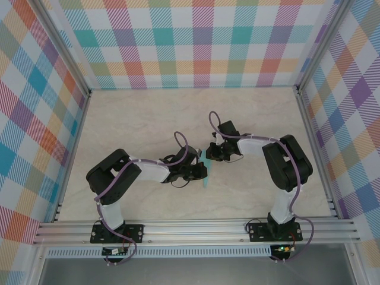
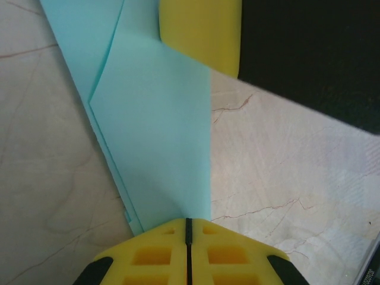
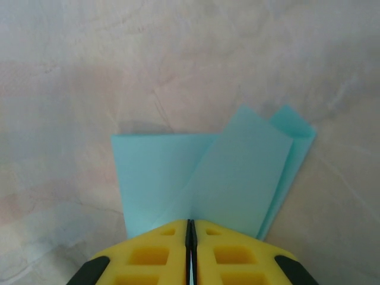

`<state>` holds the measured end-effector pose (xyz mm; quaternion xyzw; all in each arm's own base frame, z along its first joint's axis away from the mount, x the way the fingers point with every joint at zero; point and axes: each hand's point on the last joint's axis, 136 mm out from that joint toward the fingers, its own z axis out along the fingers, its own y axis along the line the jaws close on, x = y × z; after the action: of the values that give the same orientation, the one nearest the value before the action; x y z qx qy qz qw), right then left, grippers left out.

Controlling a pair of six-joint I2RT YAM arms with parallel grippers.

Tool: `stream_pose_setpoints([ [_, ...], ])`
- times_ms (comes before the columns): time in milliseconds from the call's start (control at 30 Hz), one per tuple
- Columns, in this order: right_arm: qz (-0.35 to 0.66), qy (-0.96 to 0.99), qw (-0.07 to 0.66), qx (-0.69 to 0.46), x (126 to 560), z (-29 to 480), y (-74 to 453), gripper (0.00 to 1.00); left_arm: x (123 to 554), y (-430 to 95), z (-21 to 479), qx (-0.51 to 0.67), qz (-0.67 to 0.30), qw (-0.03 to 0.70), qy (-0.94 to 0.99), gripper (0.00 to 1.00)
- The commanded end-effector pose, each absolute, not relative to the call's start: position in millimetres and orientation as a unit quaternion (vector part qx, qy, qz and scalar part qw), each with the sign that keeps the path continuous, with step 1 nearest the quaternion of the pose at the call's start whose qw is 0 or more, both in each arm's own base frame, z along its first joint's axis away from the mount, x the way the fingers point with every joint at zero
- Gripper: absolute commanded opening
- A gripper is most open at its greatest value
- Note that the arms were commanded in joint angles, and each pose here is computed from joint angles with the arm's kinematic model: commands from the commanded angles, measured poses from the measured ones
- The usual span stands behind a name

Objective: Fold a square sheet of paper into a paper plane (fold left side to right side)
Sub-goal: Fold the wing for the fifth time at the center of the table.

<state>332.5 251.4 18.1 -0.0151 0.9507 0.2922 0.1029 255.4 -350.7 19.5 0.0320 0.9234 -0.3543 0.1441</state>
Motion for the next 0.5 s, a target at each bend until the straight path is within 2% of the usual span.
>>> stream_pose_setpoints([
  [0,0.279,0.953,0.118,-0.015,348.2,12.3,243.5,0.11,222.0,-317.2,-27.9,0.018,-0.268,0.080,0.960,0.07],
  [467,0.272,0.953,0.129,0.013,385.5,4.3,215.5,0.11,221.5,-316.7,-28.6,0.018,-0.267,0.078,0.960,0.05],
])
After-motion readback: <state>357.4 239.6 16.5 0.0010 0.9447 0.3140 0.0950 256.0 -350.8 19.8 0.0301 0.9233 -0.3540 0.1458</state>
